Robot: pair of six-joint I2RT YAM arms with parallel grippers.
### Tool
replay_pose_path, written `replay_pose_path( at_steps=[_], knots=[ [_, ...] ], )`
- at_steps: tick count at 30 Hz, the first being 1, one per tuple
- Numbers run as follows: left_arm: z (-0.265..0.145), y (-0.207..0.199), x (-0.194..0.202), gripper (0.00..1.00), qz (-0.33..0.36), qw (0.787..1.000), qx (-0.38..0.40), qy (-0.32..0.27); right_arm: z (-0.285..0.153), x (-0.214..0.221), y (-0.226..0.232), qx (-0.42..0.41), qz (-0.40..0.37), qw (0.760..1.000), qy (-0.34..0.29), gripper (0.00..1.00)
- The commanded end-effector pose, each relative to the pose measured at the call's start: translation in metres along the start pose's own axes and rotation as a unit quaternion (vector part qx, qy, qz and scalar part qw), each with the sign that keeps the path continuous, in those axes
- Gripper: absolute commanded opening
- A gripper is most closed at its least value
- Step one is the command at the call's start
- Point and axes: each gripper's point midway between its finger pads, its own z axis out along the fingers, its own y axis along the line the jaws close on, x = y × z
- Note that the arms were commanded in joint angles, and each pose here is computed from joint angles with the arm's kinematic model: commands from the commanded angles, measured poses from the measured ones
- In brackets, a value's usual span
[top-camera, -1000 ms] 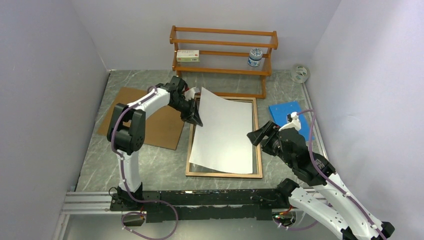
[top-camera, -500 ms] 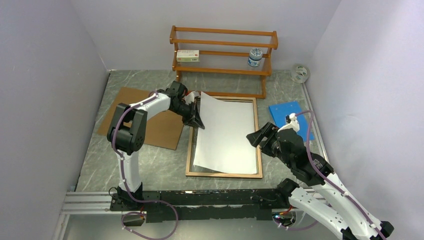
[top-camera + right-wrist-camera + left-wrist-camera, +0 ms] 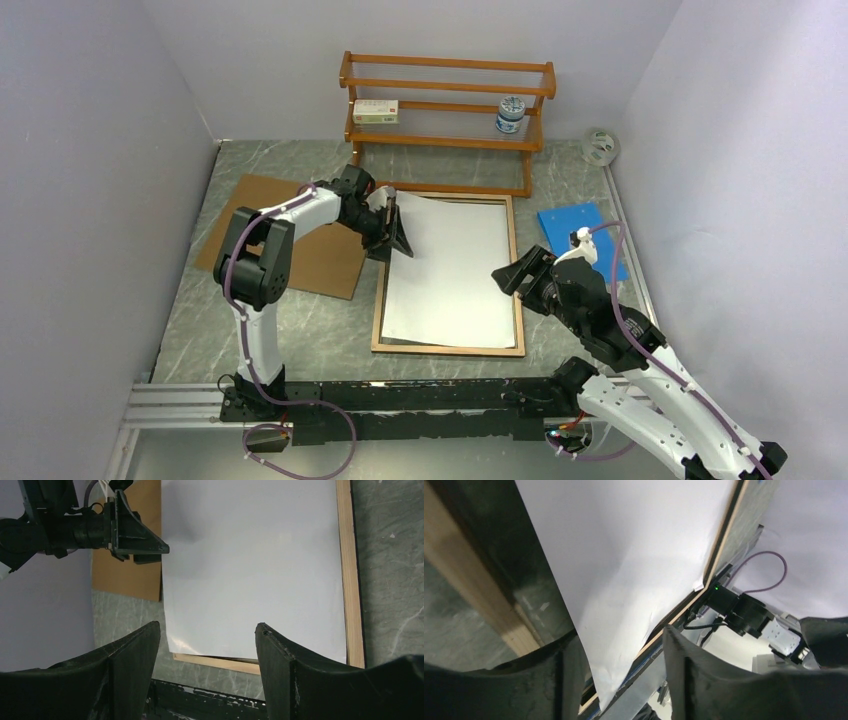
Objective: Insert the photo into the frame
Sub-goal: Place the photo in the photo frame.
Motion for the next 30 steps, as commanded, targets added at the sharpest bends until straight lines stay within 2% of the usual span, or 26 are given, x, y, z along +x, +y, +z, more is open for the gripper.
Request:
replay_pose_path(
  at_steps=[1, 8, 13, 20, 25, 30],
  knots=[
    [-0.023, -0.010, -0.004, 0.64, 0.033, 0.998, -0.040, -0.034, 0.001, -0.007, 0.009, -0.017, 0.011, 1.000, -0.014, 0.73],
    [-0.043, -0.002, 0.003, 0.71, 0.054, 0.993, -0.091, -0.045, 0.002, -0.014, 0.000, 0.009, -0.008, 0.999, -0.033, 0.74],
    [-0.063, 0.006, 0.004, 0.82, 0.052, 0.986, -0.142, -0.074, 0.011, -0.015, 0.001, 0.018, -0.022, 0.999, -0.032, 0.74],
    [-0.100, 0.032, -0.008, 0.82, 0.027, 0.963, -0.229, -0.143, 0.041, -0.005, 0.021, -0.002, -0.041, 0.999, -0.008, 0.75],
    [-0.153, 0.063, -0.046, 0.81, -0.011, 0.933, -0.279, -0.226, 0.080, 0.008, 0.053, -0.033, -0.053, 0.998, 0.032, 0.75],
    [-0.217, 0.097, -0.087, 0.81, -0.067, 0.891, -0.312, -0.322, 0.117, 0.022, 0.103, -0.103, -0.053, 0.991, 0.072, 0.74]
  ],
)
